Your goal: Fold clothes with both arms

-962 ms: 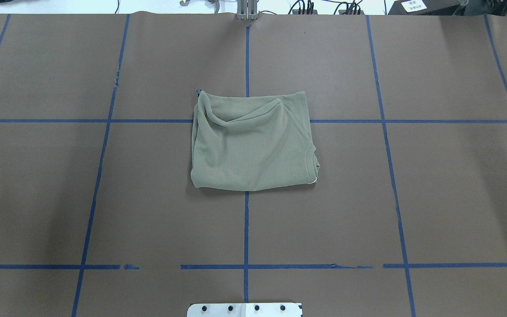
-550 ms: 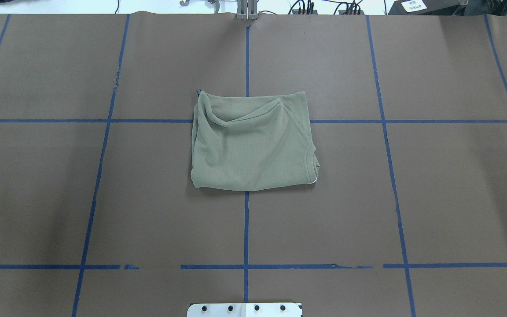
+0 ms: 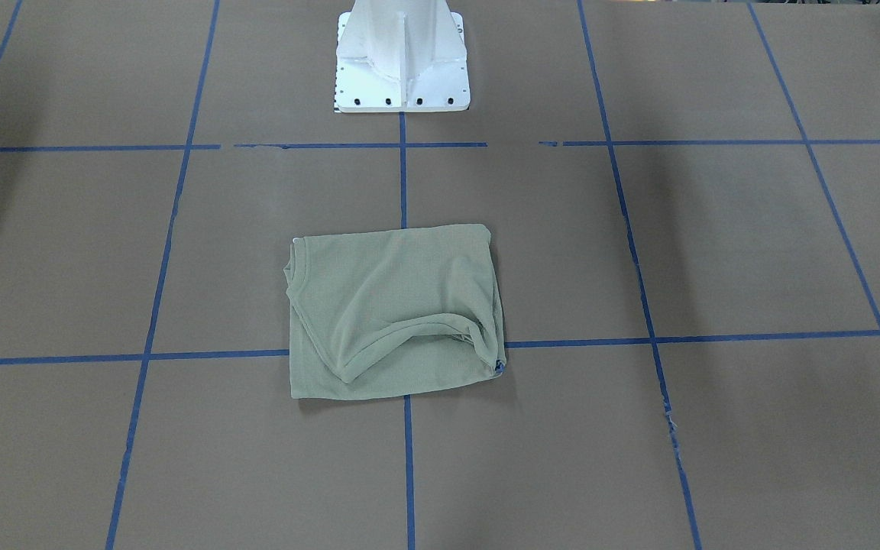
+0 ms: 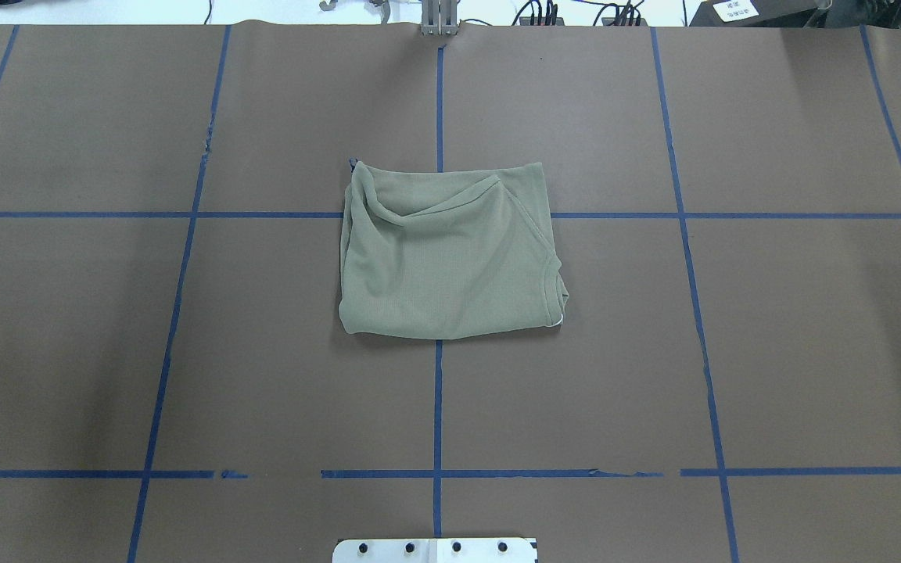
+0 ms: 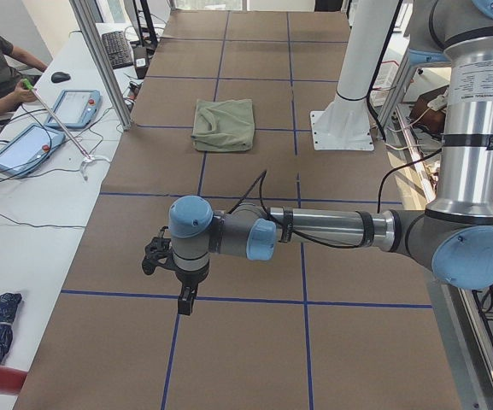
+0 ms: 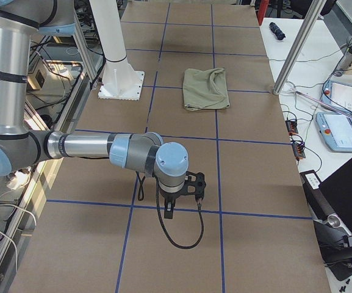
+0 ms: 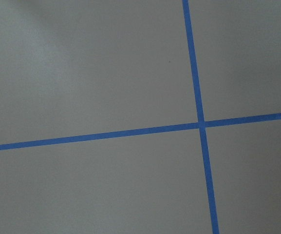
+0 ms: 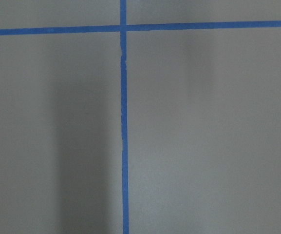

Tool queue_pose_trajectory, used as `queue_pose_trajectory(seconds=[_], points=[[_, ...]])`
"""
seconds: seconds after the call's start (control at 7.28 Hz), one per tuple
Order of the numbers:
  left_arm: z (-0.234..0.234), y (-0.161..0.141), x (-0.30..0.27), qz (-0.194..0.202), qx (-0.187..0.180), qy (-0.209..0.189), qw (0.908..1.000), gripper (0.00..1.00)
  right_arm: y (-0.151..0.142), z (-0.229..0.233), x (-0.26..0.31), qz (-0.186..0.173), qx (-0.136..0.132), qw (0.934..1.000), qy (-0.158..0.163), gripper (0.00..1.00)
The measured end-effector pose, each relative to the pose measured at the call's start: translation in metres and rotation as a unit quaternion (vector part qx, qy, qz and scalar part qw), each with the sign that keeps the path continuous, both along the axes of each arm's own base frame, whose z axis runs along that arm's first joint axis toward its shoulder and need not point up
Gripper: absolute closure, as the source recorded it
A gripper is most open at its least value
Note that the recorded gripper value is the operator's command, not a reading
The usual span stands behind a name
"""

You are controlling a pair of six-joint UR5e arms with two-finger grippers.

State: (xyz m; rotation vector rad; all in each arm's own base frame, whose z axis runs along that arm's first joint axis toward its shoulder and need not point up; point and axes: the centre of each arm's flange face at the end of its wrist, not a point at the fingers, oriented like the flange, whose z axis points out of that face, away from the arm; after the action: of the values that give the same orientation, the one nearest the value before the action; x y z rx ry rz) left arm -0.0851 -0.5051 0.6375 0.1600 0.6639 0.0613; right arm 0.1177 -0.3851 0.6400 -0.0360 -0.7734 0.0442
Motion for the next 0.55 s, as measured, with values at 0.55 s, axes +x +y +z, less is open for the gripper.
queue_pose_trajectory(seconds=[0.55], points=[[0.001, 0.000, 0.000, 0.000, 0.000, -0.001, 1.0000, 0.00, -0.016, 0.017, -0.013, 0.030, -0.003, 0.9992, 0.028, 0.00]])
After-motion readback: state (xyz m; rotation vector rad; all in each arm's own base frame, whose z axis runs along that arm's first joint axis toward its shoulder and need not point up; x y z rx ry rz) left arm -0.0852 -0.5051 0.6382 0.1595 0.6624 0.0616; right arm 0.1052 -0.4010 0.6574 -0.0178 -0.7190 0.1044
